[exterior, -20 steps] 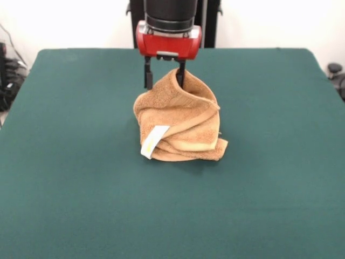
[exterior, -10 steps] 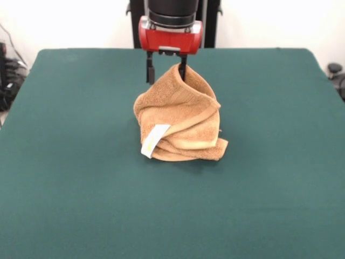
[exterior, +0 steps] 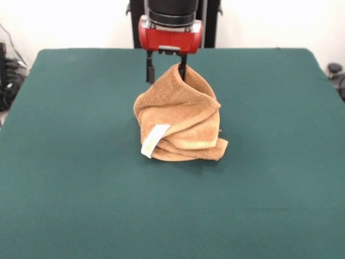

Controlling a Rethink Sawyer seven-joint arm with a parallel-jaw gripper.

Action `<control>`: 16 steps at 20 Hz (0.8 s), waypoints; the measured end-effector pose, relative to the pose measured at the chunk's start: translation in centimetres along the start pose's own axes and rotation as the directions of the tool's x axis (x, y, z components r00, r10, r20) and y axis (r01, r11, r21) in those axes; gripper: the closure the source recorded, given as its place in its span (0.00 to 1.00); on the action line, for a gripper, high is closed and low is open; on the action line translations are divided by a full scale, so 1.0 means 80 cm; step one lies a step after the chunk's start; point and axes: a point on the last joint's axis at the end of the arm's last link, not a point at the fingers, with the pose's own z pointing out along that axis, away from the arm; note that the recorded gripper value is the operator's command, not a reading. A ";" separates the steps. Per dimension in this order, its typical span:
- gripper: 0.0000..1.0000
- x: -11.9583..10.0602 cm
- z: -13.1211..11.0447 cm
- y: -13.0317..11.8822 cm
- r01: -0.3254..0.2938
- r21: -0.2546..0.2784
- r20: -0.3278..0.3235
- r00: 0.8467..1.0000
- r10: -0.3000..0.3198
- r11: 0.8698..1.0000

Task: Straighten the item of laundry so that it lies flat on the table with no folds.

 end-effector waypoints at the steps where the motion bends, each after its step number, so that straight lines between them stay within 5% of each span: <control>1: 0.00 0.000 0.000 0.000 0.000 0.000 0.000 1.000 0.000 1.000; 11: 0.00 0.000 0.000 0.000 0.000 0.000 0.000 1.000 0.000 1.000; 12: 1.00 0.000 0.000 0.000 0.000 0.000 0.000 1.000 0.000 1.000; 16: 1.00 0.000 0.000 0.000 0.000 0.000 0.000 1.000 0.000 1.000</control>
